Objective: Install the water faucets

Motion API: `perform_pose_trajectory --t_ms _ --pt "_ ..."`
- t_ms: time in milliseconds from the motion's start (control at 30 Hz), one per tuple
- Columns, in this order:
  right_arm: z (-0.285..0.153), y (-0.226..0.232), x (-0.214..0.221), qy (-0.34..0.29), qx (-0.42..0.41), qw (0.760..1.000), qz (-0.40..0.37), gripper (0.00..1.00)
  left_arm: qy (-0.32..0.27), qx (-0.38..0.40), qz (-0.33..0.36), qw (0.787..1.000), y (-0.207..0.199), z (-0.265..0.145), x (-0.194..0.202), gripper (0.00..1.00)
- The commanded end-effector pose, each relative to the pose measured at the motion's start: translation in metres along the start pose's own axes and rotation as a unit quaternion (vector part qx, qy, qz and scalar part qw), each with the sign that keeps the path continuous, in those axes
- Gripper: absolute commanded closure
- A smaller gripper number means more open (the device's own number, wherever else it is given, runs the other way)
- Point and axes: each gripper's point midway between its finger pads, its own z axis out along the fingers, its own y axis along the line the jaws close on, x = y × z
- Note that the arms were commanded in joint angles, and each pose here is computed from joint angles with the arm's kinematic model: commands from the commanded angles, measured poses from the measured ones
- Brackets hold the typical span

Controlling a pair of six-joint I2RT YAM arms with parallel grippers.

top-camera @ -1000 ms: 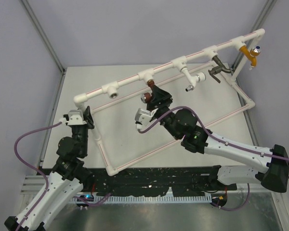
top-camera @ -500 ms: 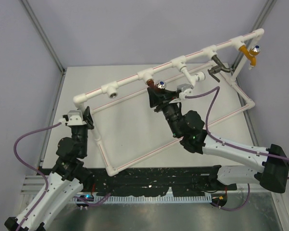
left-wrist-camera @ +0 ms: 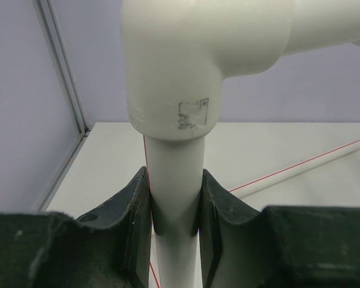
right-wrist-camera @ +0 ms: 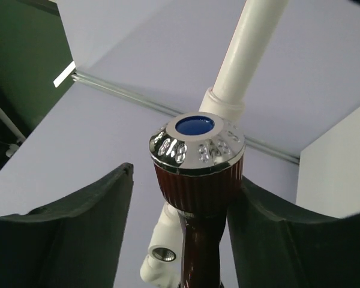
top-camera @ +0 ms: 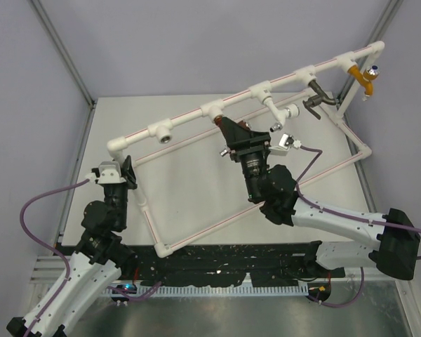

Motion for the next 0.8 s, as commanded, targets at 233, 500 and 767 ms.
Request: perform_pose_trajectory --t_ms 233,500,767 --pt "-0.015 0.055 -0.073 -0.122 -0.138 0.949 -0.255 0.05 0.0 0.034 0.009 0.999 -0.012 -0.001 -0.002 1.0" --pt "-0.034 0.054 -0.09 -0.107 -0.186 0.77 -0.601 0.02 0.007 0.037 0.012 0.999 -0.014 0.001 0.002 1.0" --pt "-0.053 0.045 -0.07 -0.025 -0.272 0.45 -0.85 0.01 0.013 0.039 0.015 0.999 -0.016 0.002 0.005 1.0"
